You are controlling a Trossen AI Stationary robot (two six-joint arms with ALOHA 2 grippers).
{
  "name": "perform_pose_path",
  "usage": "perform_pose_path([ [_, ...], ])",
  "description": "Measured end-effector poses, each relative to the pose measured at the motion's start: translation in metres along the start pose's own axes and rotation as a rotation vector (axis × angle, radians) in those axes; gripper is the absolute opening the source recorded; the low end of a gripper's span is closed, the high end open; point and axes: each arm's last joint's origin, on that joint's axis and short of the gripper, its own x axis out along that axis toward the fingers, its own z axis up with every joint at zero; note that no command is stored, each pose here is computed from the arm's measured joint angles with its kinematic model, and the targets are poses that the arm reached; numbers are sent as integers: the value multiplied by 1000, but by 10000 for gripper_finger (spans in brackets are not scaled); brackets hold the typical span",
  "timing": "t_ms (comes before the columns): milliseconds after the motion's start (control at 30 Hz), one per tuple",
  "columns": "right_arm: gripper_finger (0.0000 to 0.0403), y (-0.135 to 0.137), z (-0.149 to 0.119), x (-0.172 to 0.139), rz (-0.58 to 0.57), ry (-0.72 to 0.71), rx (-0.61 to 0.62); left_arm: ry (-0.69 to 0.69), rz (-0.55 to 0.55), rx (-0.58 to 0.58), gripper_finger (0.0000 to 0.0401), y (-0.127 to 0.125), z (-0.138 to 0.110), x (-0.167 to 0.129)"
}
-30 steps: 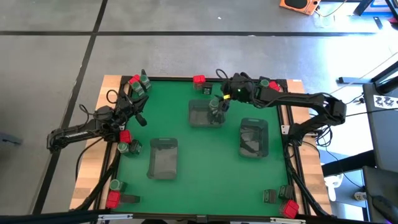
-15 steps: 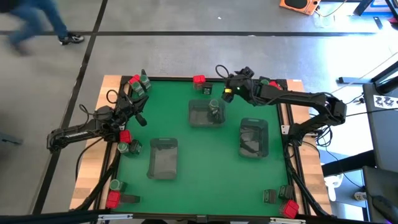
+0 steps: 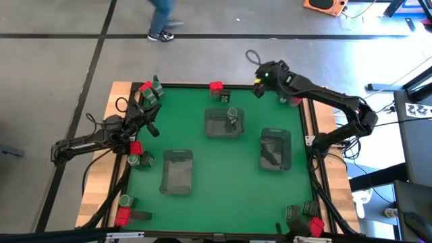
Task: Sort spices by type
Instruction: Put the green seasoning bottle into the top black bin
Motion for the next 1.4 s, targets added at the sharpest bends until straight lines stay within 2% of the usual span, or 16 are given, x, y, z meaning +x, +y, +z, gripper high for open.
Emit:
perform_pose_path([
  [133, 370, -20, -10, 10, 42, 72, 68, 0, 0, 0, 8, 0, 0, 0],
  [300, 370, -35, -15, 17, 16, 102, 109, 7, -1, 3, 8, 0, -1, 0],
  [533, 370, -33, -24, 15, 18, 193, 54, -21, 4, 10, 8, 0, 2, 0],
  [733, 370, -34, -30, 14, -19, 251, 159, -20, 4, -4, 8, 0, 2, 0],
  [867, 370, -46, -38, 18, -71, 310, 235, -21, 4, -4, 8, 0, 2, 0],
  [1100, 369, -62, -54, 21, -50, 434, 320, -20, 4, -7, 8, 0, 2, 0],
  [1400, 369, -61, -69, 28, -33, 487, 365, -13, 3, -3, 8, 0, 1, 0],
])
